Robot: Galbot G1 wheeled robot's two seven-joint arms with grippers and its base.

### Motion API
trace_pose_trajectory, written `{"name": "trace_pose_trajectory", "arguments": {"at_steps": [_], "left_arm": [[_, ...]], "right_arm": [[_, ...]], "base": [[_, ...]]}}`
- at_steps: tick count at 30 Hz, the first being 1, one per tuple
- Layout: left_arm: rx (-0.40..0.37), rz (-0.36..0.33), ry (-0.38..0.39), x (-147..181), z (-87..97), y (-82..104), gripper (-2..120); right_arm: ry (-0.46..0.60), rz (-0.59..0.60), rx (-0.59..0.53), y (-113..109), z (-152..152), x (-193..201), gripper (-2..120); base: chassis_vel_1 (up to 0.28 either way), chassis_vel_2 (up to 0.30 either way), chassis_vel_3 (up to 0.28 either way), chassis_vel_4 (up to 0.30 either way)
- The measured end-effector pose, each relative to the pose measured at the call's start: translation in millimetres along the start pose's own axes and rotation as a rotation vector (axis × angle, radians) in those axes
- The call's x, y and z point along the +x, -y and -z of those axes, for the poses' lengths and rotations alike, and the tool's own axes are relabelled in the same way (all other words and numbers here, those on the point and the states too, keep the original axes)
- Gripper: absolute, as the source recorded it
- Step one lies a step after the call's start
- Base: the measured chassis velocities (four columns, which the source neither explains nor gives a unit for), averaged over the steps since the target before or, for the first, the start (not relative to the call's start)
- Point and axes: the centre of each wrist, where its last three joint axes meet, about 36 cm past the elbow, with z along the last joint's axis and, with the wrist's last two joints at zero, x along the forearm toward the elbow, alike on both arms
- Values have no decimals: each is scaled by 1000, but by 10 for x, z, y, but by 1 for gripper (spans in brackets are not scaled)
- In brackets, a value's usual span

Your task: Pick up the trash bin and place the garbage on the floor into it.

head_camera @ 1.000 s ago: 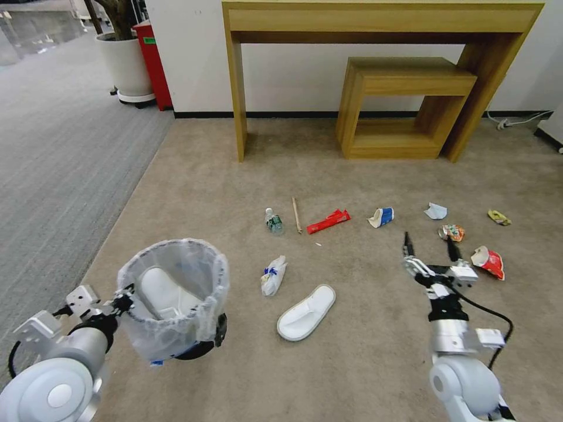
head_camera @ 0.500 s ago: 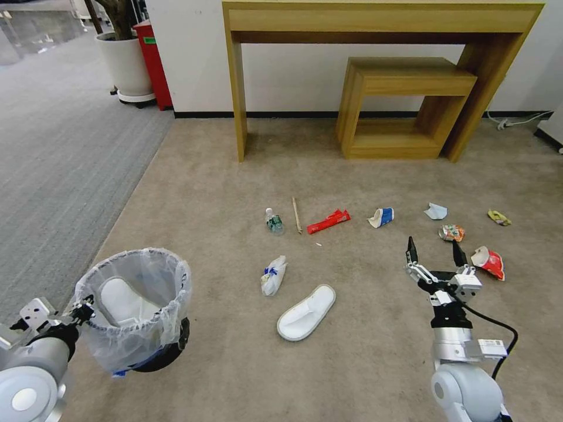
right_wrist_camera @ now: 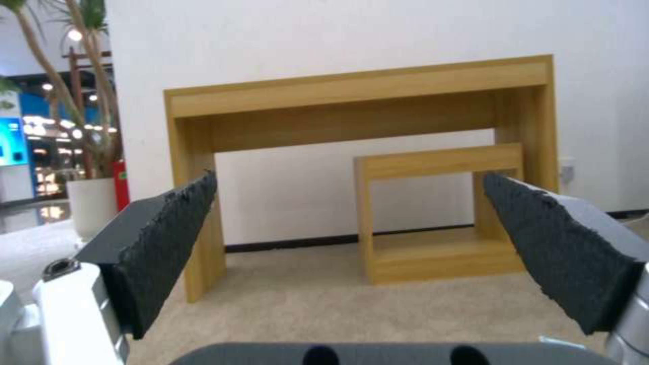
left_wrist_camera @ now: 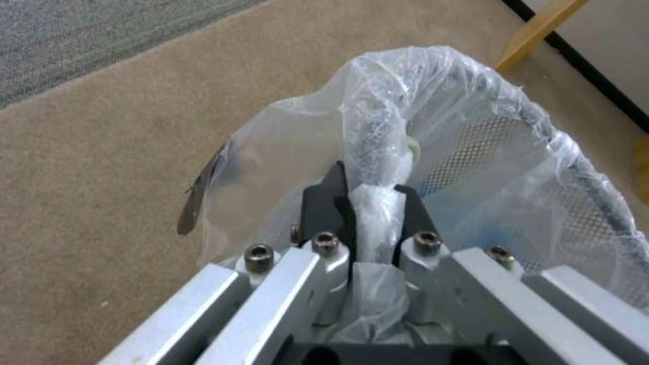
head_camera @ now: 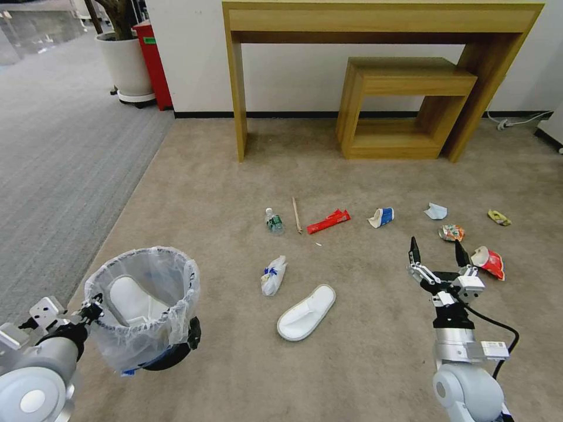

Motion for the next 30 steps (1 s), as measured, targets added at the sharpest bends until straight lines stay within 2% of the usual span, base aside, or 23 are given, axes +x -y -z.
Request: {"name": "trace_pose_trajectory", "arguments": {"at_steps": [12, 20, 23, 24, 26, 27, 29, 30], "left_arm": [[-15, -8, 1, 47, -22, 45, 3], [-21, -13, -1, 46, -43, 70, 3], [-31, -13, -6, 39, -88, 104, 3], [-31, -13, -6, 39, -88, 104, 3], [-38, -14, -10, 50, -123, 134, 3], [-38, -14, -10, 50, -123, 134, 3], [-39, -17, -11, 68, -155, 163, 3], [-39, -17, -11, 68, -155, 163, 3]], "right_arm": [[-4, 21, -15, -64, -35, -28, 100], [-48, -41, -9, -59, -64, -30, 100], [-191, -60, -4, -106, -75, 15, 100], [-191, -60, -4, -106, -75, 15, 100], [-294, -58, -7, -110, -103, 43, 100], [-294, -58, -7, -110, -103, 43, 100], [-497, -99, -46, -173, -158, 33, 100], [-497, -99, -46, -173, -158, 33, 100]], "base": [[-24, 17, 20, -20], [-71, 69, 62, -65], [0, 0, 0, 0], [0, 0, 0, 0], [0, 0, 0, 0], [0, 0, 0, 0], [0, 0, 0, 0], [0, 0, 0, 0]]}}
